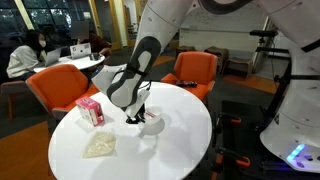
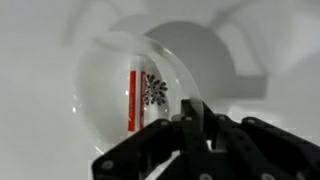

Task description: Move the white bowl to the right

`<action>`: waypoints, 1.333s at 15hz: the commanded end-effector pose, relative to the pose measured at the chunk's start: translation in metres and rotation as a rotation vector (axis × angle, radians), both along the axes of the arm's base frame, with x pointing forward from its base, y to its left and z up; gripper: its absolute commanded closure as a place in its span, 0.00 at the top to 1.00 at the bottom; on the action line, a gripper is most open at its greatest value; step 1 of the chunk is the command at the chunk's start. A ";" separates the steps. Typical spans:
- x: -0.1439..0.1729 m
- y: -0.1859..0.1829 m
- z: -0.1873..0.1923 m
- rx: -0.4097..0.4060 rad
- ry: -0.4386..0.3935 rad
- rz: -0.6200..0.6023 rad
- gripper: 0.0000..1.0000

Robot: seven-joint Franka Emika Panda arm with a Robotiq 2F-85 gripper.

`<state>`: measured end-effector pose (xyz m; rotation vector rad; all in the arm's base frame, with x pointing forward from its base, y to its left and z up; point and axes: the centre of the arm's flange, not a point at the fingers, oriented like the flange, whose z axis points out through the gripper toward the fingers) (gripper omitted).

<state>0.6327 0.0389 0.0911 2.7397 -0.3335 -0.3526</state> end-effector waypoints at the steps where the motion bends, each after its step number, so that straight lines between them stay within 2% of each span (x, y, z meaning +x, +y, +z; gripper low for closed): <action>1: 0.006 0.000 0.004 -0.020 0.020 -0.001 0.01; 9: 0.002 -0.023 0.022 -0.055 -0.034 -0.135 0.02; 12: -0.007 -0.041 0.028 -0.137 -0.012 -0.271 0.02; 16: -0.025 -0.077 0.032 -0.208 0.032 -0.478 0.02; 20: -0.044 -0.126 0.030 -0.233 -0.006 -0.696 0.02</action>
